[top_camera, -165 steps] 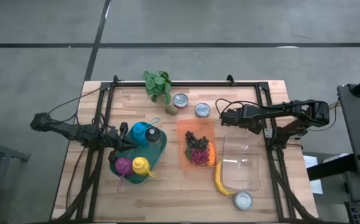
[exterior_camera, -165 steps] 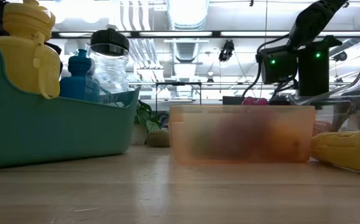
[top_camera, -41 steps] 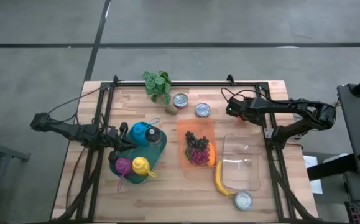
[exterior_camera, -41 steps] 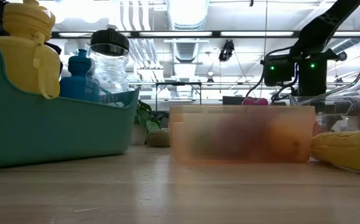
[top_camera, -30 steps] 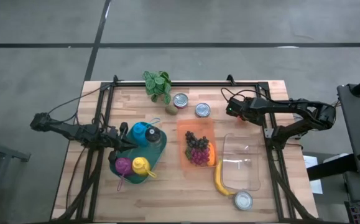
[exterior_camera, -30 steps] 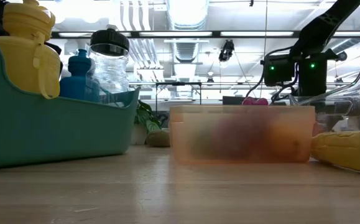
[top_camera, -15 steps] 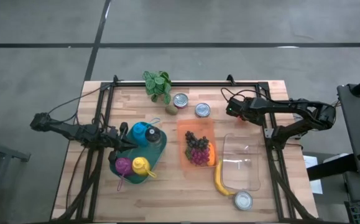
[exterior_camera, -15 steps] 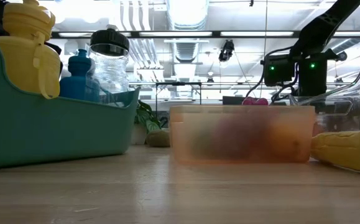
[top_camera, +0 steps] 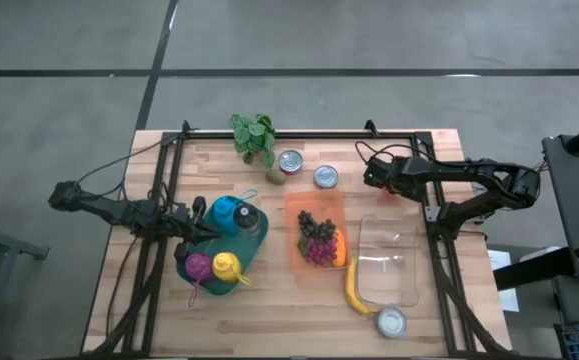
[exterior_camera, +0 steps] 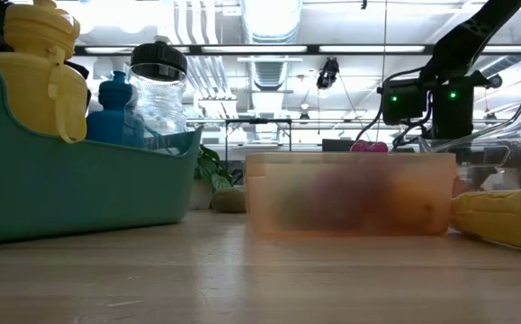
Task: Pick & Place Food Item
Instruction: Put the orange into the orange bin
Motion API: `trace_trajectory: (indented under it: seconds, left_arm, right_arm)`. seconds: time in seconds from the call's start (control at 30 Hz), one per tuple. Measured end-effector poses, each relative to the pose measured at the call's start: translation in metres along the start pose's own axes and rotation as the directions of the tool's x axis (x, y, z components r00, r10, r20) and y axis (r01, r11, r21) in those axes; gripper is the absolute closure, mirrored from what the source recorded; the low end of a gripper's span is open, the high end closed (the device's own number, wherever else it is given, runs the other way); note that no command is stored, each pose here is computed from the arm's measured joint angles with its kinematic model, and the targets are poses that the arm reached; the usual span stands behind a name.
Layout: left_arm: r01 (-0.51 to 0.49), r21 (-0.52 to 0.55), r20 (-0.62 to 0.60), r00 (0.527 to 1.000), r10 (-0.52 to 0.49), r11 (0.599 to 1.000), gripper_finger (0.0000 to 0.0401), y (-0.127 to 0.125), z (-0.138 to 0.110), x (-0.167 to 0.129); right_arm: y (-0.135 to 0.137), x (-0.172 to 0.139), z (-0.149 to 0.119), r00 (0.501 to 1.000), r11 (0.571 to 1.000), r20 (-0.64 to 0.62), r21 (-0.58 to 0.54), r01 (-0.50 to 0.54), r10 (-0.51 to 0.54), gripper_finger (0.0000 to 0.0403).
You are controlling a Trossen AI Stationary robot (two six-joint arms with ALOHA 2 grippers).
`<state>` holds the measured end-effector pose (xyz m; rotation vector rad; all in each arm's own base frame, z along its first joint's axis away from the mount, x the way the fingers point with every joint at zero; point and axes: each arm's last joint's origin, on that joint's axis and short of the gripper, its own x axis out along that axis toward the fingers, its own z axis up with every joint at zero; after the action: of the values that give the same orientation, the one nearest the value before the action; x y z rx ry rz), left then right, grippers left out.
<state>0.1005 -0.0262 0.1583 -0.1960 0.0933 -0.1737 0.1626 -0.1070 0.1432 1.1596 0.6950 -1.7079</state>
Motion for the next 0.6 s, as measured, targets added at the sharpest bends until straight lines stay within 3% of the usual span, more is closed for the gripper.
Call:
trace_trajectory:
  seconds: [0.33,0.6]
  left_arm:
    - [0.000,0.000,0.000,1.000,0.000,1.000,0.0379,0.000,0.000,0.000]
    - [0.000,0.000,0.000,1.000,0.000,1.000,0.0379,0.000,0.000,0.000]
  right_arm:
    - [0.000,0.000,0.000,1.000,1.000,0.001,-0.005,0.001,-0.001,0.0172]
    - [0.007,-0.012,0.006,1.000,1.000,0.010,-0.028,-0.014,0.014,0.0159]
